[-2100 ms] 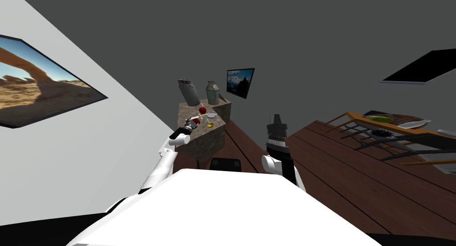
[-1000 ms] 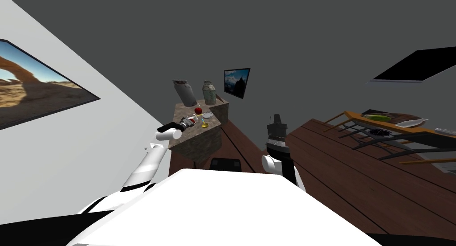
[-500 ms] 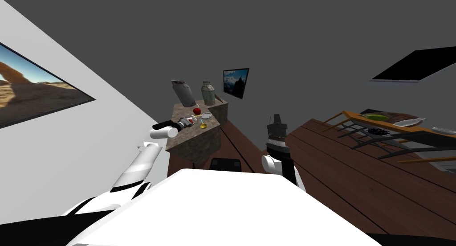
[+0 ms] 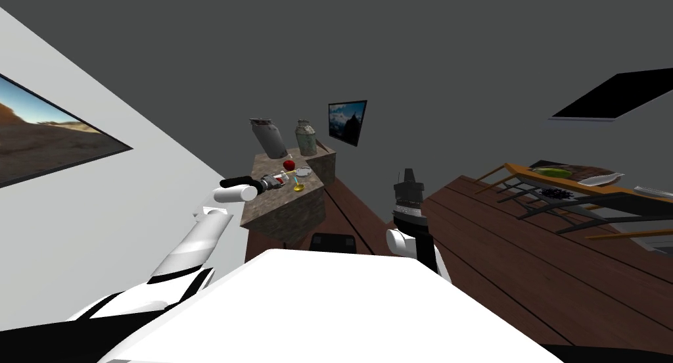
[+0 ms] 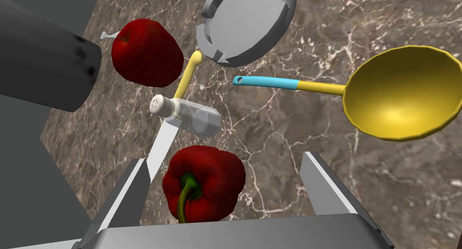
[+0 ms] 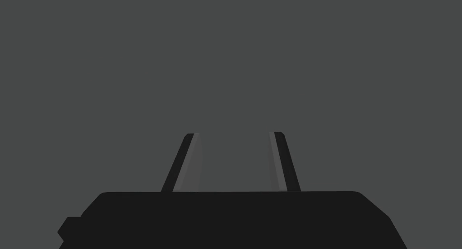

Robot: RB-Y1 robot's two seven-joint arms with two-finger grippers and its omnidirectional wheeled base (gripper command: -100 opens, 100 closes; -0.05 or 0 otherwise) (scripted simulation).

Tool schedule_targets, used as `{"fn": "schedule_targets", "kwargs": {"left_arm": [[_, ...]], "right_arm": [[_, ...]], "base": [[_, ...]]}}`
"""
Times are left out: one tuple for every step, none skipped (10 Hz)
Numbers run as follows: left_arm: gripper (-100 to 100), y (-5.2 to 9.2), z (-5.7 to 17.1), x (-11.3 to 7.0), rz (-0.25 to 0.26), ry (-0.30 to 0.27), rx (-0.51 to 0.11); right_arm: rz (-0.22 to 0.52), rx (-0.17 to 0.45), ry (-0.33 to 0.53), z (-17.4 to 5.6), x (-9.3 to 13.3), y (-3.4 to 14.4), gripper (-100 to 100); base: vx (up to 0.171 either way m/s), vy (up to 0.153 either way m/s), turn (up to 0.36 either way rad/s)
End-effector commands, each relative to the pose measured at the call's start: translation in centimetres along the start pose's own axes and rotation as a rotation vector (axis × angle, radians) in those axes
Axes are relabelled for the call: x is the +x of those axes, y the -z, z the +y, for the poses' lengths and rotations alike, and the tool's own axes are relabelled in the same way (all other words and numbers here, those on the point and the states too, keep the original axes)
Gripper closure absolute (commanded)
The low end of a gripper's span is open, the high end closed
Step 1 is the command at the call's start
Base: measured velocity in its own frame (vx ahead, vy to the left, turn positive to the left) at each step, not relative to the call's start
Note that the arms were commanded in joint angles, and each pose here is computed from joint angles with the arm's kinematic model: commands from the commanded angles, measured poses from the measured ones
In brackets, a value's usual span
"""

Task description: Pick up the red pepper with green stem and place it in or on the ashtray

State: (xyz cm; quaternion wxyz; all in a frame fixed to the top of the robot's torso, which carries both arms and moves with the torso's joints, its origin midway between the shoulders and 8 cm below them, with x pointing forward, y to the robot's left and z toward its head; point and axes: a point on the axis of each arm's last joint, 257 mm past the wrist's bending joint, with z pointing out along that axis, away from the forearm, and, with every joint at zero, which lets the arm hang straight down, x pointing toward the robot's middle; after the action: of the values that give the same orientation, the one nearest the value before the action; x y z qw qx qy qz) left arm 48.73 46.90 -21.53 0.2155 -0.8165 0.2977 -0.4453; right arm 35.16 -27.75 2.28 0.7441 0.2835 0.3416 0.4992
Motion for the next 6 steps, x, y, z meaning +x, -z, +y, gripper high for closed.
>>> {"fn": "schedule_targets", "kwargs": {"left_arm": [[-100,0.4,-0.1,-0.9,-0.033,0.008,-0.031],[-100,0.4,0.2,-1.1,-0.043,0.008,-0.042],[-100,0.8,-0.1,-1.8,-0.071,0.014,-0.064],[-100,0.9,0.2,-2.1,-0.08,0.014,-0.073],[-100,1.3,0.0,-2.8,-0.11,0.017,-0.097],[-100,1.4,0.2,-3.0,-0.118,0.018,-0.104]], "right_arm": [[0.0,0.0,0.0,0.0,0.0,0.0,0],[0.0,0.0,0.0,0.0,0.0,0.0,0],[0.0,0.0,0.0,0.0,0.0,0.0,0],[0.0,0.0,0.0,0.0,0.0,0.0,0],[0.0,0.0,0.0,0.0,0.0,0.0,0],[0.0,0.0,0.0,0.0,0.0,0.0,0]], "base": [[0.05,0.0,-0.02],[0.044,0.005,-0.011],[0.055,0.004,-0.026],[0.047,0.007,-0.013],[0.042,0.018,-0.023],[0.042,0.02,-0.015]]}}
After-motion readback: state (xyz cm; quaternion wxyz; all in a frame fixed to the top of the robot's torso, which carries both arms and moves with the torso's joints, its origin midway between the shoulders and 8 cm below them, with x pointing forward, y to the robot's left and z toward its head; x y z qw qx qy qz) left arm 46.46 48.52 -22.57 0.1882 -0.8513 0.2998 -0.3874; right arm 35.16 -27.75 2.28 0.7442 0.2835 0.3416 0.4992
